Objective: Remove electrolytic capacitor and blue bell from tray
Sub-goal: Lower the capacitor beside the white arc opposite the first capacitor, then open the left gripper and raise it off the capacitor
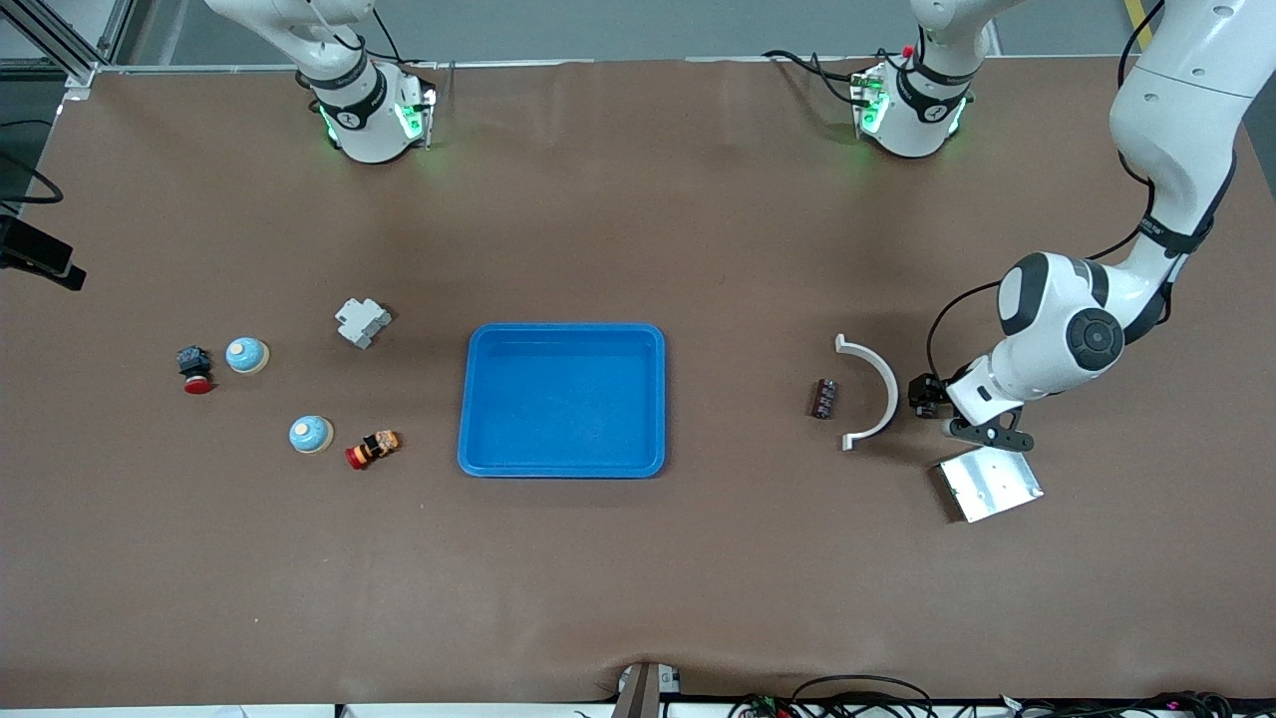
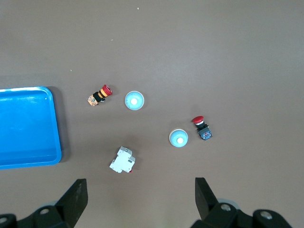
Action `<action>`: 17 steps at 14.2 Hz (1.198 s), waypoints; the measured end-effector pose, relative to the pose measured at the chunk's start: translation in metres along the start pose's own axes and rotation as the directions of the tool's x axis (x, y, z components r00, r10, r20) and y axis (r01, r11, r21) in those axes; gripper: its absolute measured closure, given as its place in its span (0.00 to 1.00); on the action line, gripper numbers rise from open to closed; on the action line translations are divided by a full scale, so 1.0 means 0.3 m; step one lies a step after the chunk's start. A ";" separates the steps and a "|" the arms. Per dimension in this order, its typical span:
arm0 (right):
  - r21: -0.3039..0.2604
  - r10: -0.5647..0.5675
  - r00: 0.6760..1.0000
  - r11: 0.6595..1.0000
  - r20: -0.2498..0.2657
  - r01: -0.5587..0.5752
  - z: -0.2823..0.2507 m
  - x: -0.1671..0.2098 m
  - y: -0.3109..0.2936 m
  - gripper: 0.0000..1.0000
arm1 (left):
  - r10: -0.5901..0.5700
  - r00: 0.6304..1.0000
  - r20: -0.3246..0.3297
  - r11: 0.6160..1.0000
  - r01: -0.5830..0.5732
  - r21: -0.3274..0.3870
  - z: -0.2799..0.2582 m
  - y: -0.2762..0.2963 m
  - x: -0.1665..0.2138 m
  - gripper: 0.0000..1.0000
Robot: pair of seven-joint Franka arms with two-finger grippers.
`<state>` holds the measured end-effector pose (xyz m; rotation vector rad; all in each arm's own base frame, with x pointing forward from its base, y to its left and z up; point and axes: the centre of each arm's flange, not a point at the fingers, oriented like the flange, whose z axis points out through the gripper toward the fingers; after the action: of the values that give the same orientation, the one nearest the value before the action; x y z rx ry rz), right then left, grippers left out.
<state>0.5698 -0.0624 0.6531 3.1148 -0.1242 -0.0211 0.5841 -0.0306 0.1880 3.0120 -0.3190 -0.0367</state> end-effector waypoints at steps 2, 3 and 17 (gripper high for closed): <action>0.000 -0.001 1.000 1.000 0.000 0.001 0.000 0.000 0.000 0.00 | -0.001 1.000 -0.007 1.000 0.001 0.004 -0.013 -0.004 0.005 0.00; 0.000 -0.001 1.000 1.000 0.000 0.001 0.000 0.000 -0.001 0.00 | -0.002 1.000 -0.012 1.000 0.002 0.006 -0.020 -0.005 0.009 0.00; 0.002 -0.010 1.000 1.000 -0.014 0.010 -0.004 0.005 -0.013 0.00 | -0.060 0.991 -0.120 0.998 0.063 0.023 -0.198 0.055 0.107 0.00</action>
<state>0.5717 -0.0586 0.6543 3.1167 -0.1085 0.0004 0.6143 -0.0471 0.2484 3.0327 -0.2167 0.1426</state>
